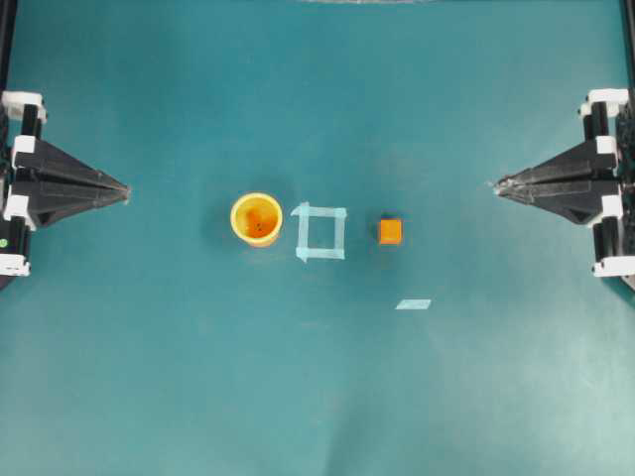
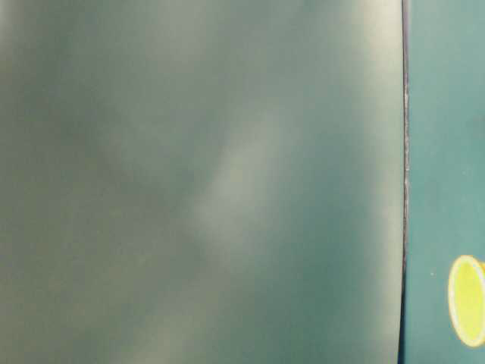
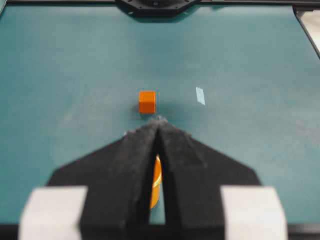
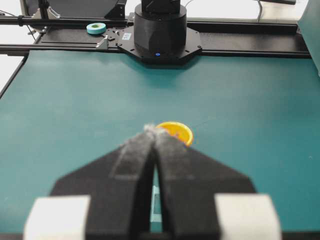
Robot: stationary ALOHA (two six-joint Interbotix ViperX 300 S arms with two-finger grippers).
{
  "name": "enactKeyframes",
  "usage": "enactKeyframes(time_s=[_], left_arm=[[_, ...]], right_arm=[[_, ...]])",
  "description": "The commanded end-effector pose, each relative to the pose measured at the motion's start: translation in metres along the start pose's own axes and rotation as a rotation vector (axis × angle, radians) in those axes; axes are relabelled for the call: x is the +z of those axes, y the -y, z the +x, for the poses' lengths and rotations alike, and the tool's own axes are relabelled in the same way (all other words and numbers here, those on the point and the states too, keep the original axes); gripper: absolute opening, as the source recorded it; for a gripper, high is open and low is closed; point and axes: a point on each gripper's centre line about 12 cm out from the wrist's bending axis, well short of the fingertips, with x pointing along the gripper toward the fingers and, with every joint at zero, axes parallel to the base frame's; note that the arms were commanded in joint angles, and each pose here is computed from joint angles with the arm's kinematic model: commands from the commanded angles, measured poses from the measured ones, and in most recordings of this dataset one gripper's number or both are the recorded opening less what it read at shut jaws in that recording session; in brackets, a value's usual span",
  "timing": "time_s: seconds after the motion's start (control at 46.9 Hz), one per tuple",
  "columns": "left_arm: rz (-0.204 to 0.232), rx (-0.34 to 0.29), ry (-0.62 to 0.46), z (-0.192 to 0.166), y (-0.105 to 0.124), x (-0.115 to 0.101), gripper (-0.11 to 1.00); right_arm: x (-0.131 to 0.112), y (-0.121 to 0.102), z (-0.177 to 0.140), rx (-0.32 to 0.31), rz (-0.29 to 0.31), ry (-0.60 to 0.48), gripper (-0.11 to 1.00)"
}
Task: Move the cup forward with left arm.
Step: 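Open the left gripper while holding position beside the orange cup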
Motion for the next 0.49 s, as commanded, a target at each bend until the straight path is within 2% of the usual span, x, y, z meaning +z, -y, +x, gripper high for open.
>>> enactKeyframes(time_s=[0.0, 0.085, 0.149, 0.213, 0.384, 0.426, 0.469], left_arm=[[0.001, 0.004, 0.005, 0.0019, -0.0009, 0.0031, 0.0], [0.001, 0.006, -0.005, 0.0019, -0.0012, 0.002, 0.01], [0.0, 0.004, -0.015, 0.0019, -0.0009, 0.0007, 0.06], [-0.002, 0.004, -0.026, 0.0019, -0.0009, -0.0001, 0.19], [-0.011, 0.006, -0.037, 0.0021, -0.0012, -0.0019, 0.65], [-0.011, 0.007, -0.04, 0.0026, -0.0015, -0.0025, 0.7], [-0.012, 0.012, -0.048, 0.0035, -0.0024, -0.0043, 0.7]], right_arm=[[0.0118, 0.0007, 0.0024, -0.003, -0.002, 0.031, 0.0], [0.0134, 0.0004, 0.0023, -0.002, 0.0, 0.035, 0.0], [0.0134, 0.0004, 0.0023, -0.002, 0.0, 0.035, 0.0], [0.0139, 0.0004, 0.0024, -0.002, 0.0, 0.035, 0.0], [0.0137, 0.0004, 0.0022, -0.002, 0.003, 0.032, 0.0], [0.0145, 0.0004, 0.0023, -0.002, 0.003, 0.035, 0.0], [0.0145, 0.0007, 0.0023, -0.003, 0.003, 0.035, 0.0]])
